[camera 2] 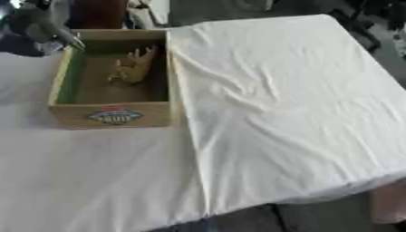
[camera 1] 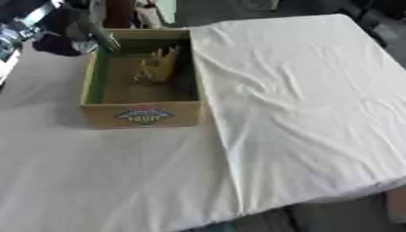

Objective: Pick up objects on the table and place them in the box.

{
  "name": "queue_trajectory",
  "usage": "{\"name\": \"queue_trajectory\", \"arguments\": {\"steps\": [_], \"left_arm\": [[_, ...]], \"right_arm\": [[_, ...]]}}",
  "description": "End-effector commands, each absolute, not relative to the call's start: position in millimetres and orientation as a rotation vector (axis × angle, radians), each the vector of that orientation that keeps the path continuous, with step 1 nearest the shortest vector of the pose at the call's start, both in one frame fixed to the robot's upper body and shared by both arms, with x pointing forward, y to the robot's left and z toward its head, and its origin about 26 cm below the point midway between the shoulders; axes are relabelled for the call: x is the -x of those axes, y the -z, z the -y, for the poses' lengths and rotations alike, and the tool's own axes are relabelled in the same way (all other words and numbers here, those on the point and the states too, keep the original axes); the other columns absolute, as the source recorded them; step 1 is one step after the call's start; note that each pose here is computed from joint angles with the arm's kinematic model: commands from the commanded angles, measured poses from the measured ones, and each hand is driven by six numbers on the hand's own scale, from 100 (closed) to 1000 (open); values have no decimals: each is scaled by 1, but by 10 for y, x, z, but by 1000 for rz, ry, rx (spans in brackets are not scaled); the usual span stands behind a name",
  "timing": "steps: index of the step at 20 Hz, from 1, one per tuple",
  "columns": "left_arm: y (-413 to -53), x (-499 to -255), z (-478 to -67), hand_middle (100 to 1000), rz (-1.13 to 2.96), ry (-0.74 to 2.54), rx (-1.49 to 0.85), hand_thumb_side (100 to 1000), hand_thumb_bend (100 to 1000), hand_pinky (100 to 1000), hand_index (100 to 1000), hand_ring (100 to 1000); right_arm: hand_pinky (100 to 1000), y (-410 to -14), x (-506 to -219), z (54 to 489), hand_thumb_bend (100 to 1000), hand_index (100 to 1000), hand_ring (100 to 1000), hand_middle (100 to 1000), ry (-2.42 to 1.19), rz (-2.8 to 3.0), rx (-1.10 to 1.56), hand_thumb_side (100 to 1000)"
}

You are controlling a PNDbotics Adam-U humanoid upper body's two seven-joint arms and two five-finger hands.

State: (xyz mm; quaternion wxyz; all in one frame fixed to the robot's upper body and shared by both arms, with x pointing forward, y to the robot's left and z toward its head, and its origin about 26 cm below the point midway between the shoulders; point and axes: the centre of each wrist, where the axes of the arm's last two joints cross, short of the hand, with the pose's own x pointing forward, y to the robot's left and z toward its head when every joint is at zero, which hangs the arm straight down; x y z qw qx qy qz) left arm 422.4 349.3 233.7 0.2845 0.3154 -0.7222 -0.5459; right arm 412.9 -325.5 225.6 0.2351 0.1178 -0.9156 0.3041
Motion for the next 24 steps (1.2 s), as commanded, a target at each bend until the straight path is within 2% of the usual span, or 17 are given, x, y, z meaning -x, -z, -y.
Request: {"name": "queue_trajectory", "arguments": {"steps": [1,10,12,15,16,17,18,19,24], "left_arm": [[-2357,-4264,-3440,264,1925,1511,-863,268,117,607,500,413],[-2019,-4312,-3287,436,1847,1628,-769,293,177,661,606,573],[-1985,-4310,-3276,493,1838,1643,-757,305,222,684,653,626],[-1956,-4297,-3255,622,1816,1689,-732,347,384,732,742,729],[-1950,-4289,-3248,631,1805,1709,-722,348,391,736,746,735],[-1947,-4280,-3242,682,1797,1726,-710,354,450,763,776,765],[-1951,-4269,-3238,688,1793,1736,-699,354,458,766,778,769],[-1963,-4255,-3238,728,1794,1741,-688,345,509,795,803,797],[-2077,-4104,-3252,783,1826,1708,-613,294,544,855,836,853]], "right_arm": [[592,-2418,-4111,3235,100,750,590,579,-1330,2671,-253,100],[591,-2372,-4105,3249,100,745,587,575,-1328,2655,-247,100],[590,-2365,-4103,3252,100,743,587,574,-1327,2650,-246,100],[591,-2356,-4100,3258,100,741,587,572,-1326,2645,-244,100],[591,-2354,-4099,3259,100,741,587,572,-1326,2643,-244,100],[591,-2352,-4099,3261,100,740,587,571,-1325,2642,-243,100],[591,-2349,-4099,3263,100,740,587,571,-1324,2641,-243,100],[591,-2344,-4098,3267,100,740,587,571,-1322,2639,-242,100],[591,-2307,-4086,3310,100,739,586,570,-1310,2622,-234,100]]}}
